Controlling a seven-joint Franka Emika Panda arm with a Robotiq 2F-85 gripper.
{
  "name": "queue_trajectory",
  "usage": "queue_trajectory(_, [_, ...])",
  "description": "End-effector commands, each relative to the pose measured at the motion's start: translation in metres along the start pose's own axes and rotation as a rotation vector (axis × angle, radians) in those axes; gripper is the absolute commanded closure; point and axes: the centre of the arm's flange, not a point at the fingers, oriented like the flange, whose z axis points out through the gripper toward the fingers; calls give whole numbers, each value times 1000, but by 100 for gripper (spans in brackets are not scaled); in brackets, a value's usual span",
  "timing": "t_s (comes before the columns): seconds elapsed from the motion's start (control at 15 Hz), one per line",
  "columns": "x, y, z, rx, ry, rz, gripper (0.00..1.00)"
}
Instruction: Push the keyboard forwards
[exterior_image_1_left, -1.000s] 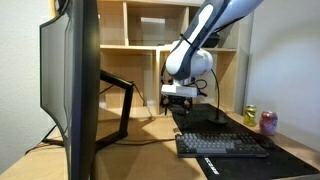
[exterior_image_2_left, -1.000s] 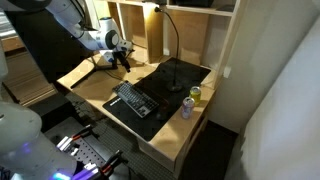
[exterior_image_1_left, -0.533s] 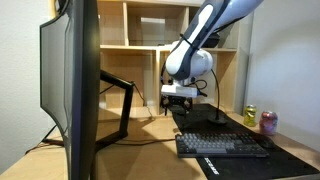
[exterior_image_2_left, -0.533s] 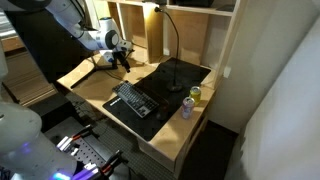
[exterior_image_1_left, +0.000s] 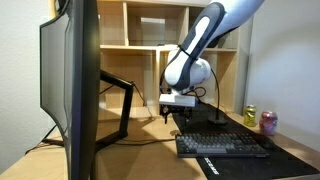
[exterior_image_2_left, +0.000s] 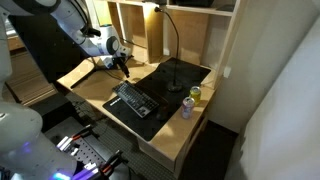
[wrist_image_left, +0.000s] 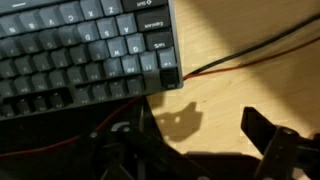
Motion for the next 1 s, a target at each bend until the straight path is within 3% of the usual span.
queue_trajectory(0.0, [-20, -29, 35, 13, 48, 27, 0])
queue_trajectory(0.27, [-68, -57, 8, 63, 117, 83, 0])
queue_trajectory(0.67, [-142, -109, -44, 30, 239, 275, 0])
queue_trajectory(0.73, [-56, -70, -7, 17, 229, 341, 0])
queue_trajectory(0.87, [-46, -58, -9, -21, 168, 440, 0])
queue_trajectory(0.93, [-86, -84, -20, 8, 210, 366, 0])
